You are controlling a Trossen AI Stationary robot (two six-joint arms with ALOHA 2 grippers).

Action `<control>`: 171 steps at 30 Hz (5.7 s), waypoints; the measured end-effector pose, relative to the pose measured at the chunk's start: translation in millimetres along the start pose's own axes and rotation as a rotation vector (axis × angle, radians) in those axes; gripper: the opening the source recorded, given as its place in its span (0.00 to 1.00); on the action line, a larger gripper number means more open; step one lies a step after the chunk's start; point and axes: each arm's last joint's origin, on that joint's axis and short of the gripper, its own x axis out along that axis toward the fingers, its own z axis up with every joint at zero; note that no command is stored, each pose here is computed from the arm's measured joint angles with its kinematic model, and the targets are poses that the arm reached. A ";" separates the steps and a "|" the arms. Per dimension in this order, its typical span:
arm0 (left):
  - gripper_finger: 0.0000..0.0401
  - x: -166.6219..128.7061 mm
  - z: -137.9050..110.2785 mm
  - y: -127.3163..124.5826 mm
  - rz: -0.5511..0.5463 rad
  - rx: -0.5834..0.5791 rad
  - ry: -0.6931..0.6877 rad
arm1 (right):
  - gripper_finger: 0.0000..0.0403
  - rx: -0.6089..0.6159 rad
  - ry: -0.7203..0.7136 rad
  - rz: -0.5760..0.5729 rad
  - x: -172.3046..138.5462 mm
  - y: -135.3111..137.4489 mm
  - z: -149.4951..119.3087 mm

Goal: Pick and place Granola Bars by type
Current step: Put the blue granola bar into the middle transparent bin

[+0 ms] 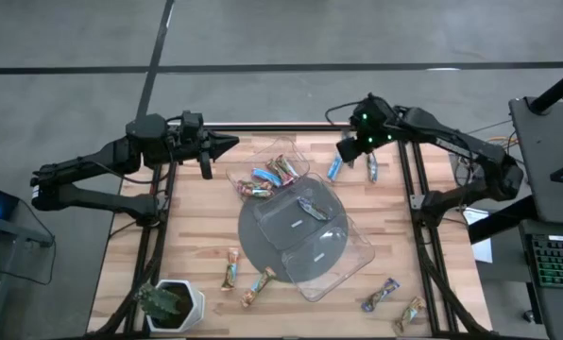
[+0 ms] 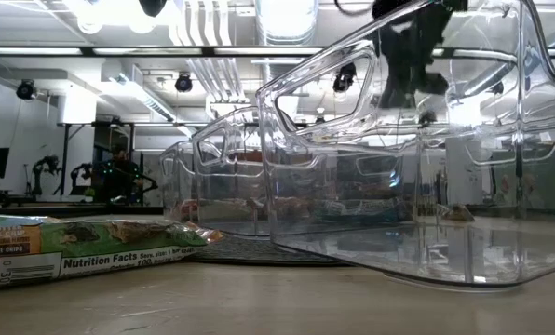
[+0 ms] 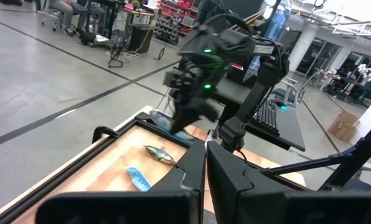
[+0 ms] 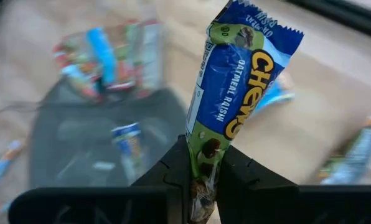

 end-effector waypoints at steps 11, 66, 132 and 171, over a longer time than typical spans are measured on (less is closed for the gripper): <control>0.00 0.0 0.0 0.0 0.000 0.007 0.000 | 0.10 -0.168 0.054 0.185 -0.6 75.2 -30.3; 0.00 0.2 -0.3 -0.1 -0.005 0.014 0.004 | 0.38 -0.750 0.050 0.406 -55.6 135.1 -74.8; 0.00 0.0 -3.8 0.9 0.002 0.038 0.038 | 0.18 -1.431 0.735 0.404 -58.8 175.5 -334.5; 0.00 -26.6 -3.3 0.7 -0.040 0.035 0.082 | 0.54 -1.222 0.605 -0.027 -1.4 111.8 -397.8</control>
